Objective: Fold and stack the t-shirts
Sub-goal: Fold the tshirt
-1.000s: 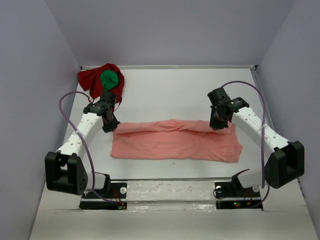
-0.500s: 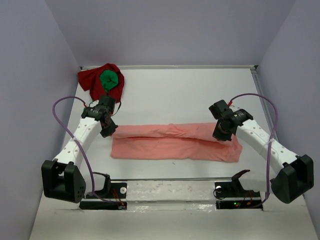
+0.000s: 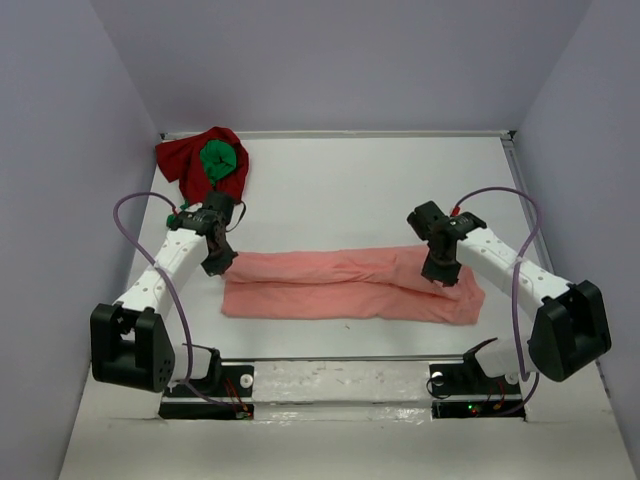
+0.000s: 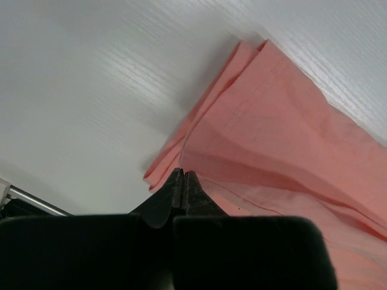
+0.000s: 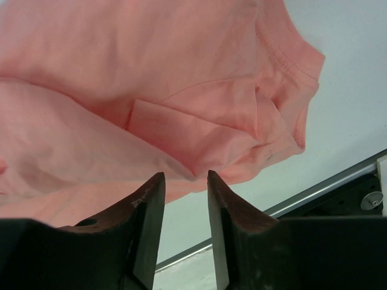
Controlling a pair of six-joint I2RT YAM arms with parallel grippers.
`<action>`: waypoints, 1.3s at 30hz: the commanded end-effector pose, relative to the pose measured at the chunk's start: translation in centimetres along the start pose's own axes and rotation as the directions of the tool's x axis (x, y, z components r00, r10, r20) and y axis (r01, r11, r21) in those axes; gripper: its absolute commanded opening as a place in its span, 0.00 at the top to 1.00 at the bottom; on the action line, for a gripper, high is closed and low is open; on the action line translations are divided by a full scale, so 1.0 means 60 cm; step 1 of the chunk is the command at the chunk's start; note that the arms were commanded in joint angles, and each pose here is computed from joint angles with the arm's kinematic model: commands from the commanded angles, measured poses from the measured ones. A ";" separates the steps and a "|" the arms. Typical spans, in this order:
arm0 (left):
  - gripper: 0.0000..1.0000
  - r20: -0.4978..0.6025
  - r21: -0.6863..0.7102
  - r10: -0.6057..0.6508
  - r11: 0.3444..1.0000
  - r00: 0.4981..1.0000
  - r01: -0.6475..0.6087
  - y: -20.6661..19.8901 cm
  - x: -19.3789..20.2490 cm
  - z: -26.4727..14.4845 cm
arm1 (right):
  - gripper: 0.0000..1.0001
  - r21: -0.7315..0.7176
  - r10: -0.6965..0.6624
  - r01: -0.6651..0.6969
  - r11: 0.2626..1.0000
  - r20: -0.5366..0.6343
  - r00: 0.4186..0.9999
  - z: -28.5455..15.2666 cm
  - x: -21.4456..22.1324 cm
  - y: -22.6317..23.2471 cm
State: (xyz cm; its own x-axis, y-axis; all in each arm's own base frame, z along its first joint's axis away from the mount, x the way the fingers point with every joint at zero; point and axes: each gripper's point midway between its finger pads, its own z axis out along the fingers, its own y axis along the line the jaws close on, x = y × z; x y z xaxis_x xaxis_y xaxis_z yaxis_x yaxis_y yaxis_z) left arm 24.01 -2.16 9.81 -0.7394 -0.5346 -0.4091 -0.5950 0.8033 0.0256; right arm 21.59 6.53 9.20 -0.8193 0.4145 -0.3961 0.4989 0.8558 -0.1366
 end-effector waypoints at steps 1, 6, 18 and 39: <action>1.00 -0.009 0.037 0.023 0.999 1.000 -0.023 -0.012 0.001 0.003 | 0.51 -0.107 0.008 0.000 0.994 0.079 0.997 -0.035 -0.039 0.029; 0.63 -0.052 0.077 -0.003 0.997 0.999 0.007 -0.018 0.022 -0.001 | 0.39 -0.127 -0.006 0.018 0.992 0.091 0.996 -0.047 -0.046 0.031; 0.18 0.160 0.038 -0.080 0.996 0.984 0.075 0.009 -0.057 -0.058 | 0.43 -0.101 -0.017 0.031 0.994 0.138 0.990 -0.042 -0.077 0.050; 1.00 0.063 0.587 0.375 0.735 0.925 -0.338 -0.234 0.026 -0.056 | 1.00 0.002 0.037 -0.038 0.999 0.063 0.997 0.059 -0.127 0.062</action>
State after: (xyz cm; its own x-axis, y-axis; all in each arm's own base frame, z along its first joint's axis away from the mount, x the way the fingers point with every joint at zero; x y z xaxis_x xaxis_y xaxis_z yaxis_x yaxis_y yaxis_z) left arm 29.99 -13.72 11.25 -0.8783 -0.2467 -0.4095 -0.1033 0.9343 -0.3412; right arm 29.54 4.73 9.31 -0.7891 0.4022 -0.4643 0.5209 0.8388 -0.1586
